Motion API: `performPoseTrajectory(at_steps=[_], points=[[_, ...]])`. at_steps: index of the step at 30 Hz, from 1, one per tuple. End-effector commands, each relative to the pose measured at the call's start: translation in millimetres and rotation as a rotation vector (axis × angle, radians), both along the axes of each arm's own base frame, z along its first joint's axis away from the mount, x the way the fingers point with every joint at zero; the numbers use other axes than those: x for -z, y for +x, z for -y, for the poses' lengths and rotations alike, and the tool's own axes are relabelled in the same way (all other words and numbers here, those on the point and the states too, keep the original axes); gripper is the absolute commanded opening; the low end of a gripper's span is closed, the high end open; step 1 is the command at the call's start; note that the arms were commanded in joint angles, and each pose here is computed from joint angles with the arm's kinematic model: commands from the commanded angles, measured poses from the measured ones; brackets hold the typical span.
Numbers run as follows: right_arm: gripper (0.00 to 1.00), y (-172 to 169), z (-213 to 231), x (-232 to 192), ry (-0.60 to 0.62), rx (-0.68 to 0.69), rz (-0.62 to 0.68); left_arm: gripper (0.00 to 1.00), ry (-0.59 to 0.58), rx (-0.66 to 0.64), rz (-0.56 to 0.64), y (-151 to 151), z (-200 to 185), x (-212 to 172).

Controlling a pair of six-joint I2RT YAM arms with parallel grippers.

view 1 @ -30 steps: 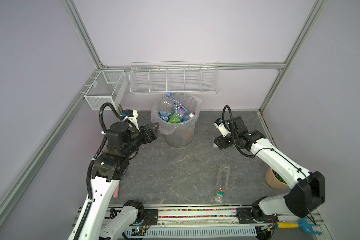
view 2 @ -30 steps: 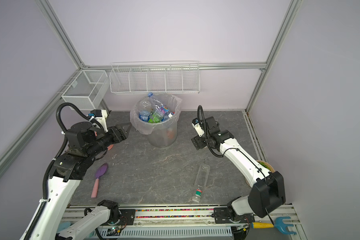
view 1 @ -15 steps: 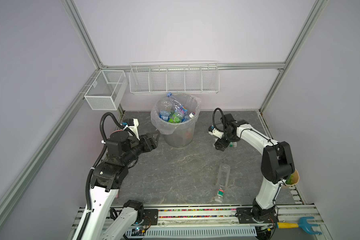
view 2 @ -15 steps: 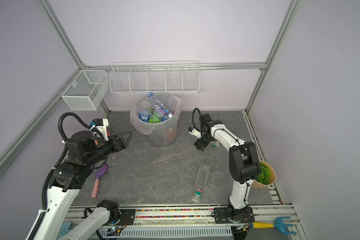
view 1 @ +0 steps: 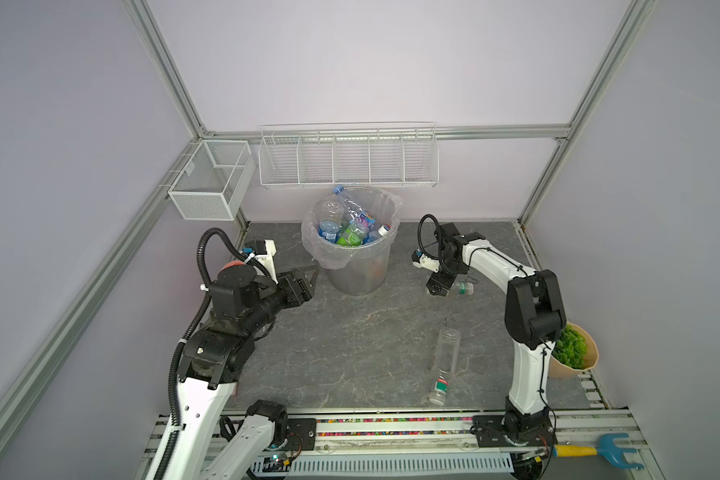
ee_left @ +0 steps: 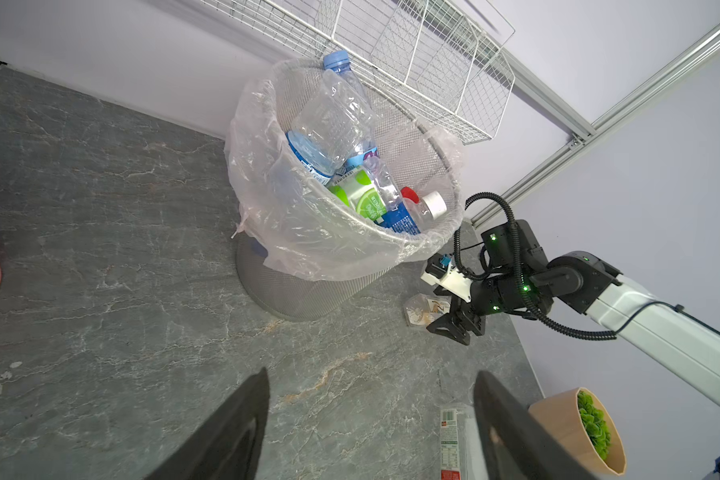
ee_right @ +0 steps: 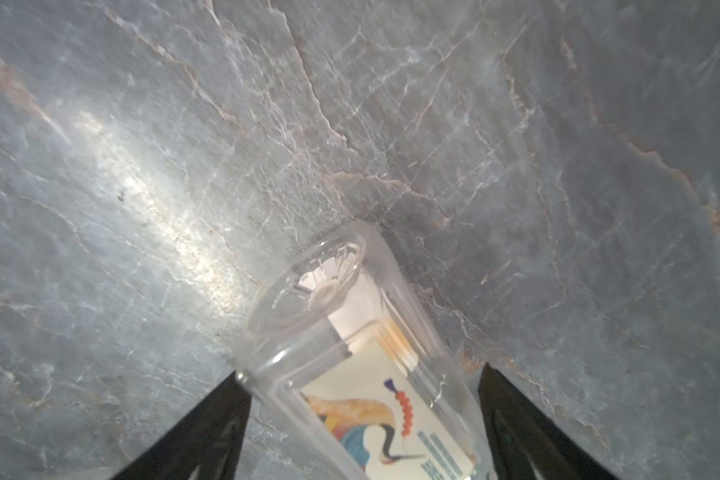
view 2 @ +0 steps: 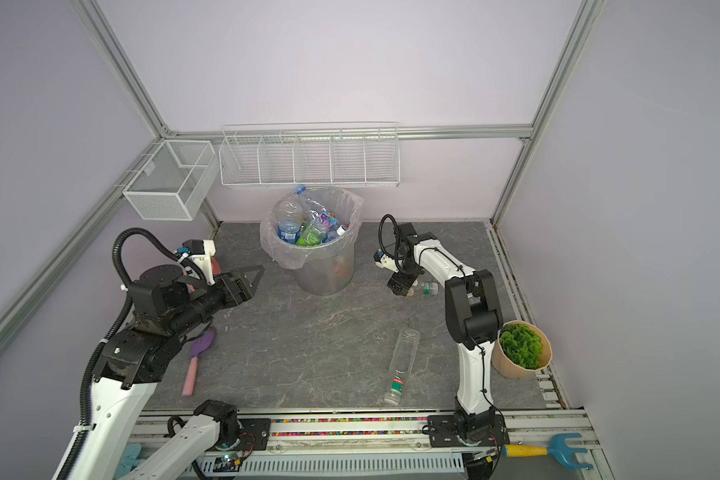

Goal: Throw the plastic bottles in the bin
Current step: 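Lower the right gripper and close it on the bird-label bottle, then lift the bird-label bottle with the right gripper up toward the bin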

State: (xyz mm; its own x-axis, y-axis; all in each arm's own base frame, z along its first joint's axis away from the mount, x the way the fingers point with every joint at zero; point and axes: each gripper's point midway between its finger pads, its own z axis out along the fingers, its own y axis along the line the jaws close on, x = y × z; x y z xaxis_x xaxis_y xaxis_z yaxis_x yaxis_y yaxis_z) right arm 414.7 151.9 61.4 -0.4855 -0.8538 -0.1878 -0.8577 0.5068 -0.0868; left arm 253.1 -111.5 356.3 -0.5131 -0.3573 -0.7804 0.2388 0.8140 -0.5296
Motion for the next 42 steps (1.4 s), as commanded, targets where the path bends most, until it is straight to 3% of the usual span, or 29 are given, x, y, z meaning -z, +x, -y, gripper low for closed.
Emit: performPoseTrajectory(at_steps=[1,8,13,19,26,32,37,42], points=[[0.88,-0.8,5.3,8.9,-0.013,-0.013,-0.025,0.77,0.019,0.012,-0.021,-3.0,0.3,8.5],[0.89,6.5,9.4,29.0,-0.086,0.002,-0.017,0.77,0.042,-0.002,-0.021,-7.0,-4.5,11.1],[1.00,5.5,7.9,33.8,-0.115,0.021,-0.011,0.77,0.042,-0.006,-0.025,-6.5,-5.0,14.1],[0.83,1.2,5.4,30.4,-0.095,0.052,-0.001,0.77,0.040,-0.009,-0.018,-6.0,-5.2,11.9],[0.50,-0.7,9.1,32.2,-0.111,0.079,0.017,0.76,0.050,-0.018,-0.015,-8.7,-8.2,10.6],[0.31,1.7,13.4,28.3,-0.130,0.107,0.046,0.76,0.060,-0.029,-0.011,-12.8,-11.9,9.6],[0.25,9.5,13.1,-1.3,-0.116,0.143,0.123,0.76,0.057,-0.036,0.012,-17.3,-14.6,2.1],[0.18,19.0,5.8,-64.0,-0.037,0.194,0.245,0.76,0.055,-0.040,0.018,-18.1,-15.5,-0.4]])
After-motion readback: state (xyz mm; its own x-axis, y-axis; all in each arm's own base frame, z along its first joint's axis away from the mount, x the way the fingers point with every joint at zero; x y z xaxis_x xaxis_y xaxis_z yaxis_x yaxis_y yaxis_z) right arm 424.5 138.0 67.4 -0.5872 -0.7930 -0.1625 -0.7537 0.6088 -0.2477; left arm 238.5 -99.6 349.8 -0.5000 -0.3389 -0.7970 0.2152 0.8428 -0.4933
